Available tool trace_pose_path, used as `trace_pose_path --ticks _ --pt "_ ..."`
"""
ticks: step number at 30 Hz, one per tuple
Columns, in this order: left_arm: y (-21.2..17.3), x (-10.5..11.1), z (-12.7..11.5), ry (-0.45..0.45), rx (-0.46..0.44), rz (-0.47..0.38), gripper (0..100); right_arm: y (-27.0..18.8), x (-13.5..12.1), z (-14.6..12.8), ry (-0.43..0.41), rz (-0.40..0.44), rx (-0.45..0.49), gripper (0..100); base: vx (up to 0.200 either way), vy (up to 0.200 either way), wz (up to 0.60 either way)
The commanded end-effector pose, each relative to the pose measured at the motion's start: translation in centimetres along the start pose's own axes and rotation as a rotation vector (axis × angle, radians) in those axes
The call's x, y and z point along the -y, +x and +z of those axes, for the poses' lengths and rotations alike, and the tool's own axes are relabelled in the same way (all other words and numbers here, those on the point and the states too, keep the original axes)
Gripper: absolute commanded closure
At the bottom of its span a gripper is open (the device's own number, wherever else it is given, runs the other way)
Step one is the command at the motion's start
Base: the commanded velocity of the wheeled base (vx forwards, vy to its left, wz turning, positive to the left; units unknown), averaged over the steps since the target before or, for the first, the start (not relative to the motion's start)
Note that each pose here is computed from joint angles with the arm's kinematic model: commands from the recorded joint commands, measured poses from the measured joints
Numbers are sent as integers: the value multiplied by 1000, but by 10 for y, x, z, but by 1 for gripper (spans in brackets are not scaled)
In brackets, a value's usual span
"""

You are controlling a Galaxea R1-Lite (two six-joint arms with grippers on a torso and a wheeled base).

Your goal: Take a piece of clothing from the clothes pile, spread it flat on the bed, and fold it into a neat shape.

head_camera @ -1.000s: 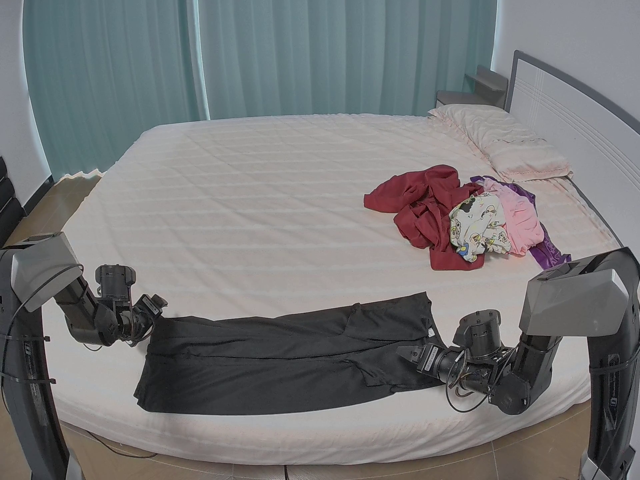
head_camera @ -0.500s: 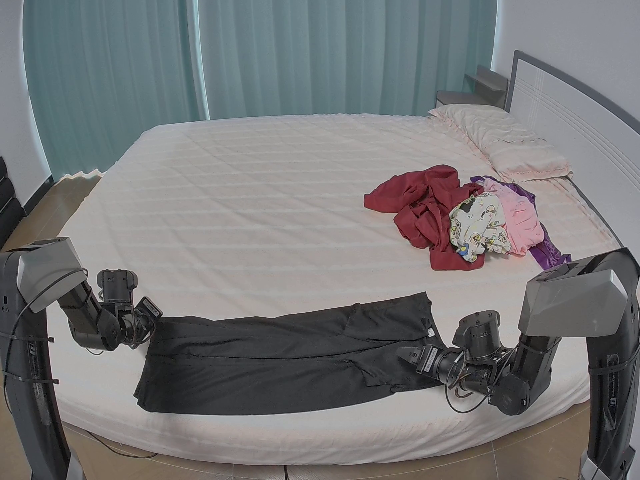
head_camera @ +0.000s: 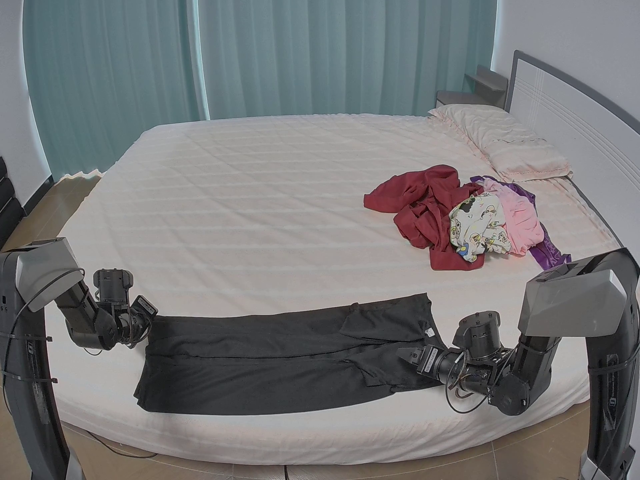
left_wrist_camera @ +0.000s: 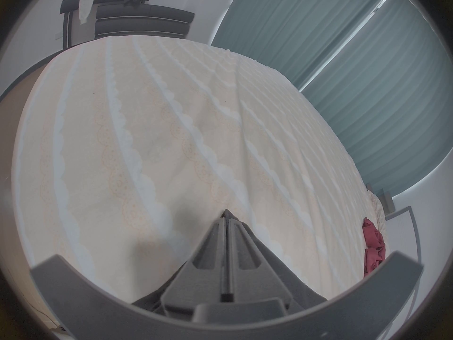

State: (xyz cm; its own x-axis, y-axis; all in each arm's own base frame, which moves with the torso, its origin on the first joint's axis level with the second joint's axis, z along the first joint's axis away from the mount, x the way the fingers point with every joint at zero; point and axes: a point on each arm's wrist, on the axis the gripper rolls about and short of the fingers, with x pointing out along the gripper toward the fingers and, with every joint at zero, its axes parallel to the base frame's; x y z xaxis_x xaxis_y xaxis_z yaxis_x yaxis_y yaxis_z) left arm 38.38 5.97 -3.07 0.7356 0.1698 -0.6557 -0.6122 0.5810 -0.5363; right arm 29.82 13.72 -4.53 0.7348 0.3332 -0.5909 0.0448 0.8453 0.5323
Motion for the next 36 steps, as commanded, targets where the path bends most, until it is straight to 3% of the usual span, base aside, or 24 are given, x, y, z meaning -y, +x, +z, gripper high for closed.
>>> trace_pose_path --ticks 1,7,20,28,36 --pt "1 -2 1 -4 2 4 100 1 0 1 1 0 2 0 0 0 0" --pt "2 -3 4 -9 7 6 100 2 0 4 7 3 16 0 0 0 0" --pt "5 -6 2 -12 2 15 100 15 6 38 42 43 154 0 0 0 0" --pt "6 -7 2 -11 2 17 100 34 18 38 51 64 129 0 0 0 0" --pt "6 -7 2 -11 1 18 100 44 11 41 43 101 124 0 0 0 0"
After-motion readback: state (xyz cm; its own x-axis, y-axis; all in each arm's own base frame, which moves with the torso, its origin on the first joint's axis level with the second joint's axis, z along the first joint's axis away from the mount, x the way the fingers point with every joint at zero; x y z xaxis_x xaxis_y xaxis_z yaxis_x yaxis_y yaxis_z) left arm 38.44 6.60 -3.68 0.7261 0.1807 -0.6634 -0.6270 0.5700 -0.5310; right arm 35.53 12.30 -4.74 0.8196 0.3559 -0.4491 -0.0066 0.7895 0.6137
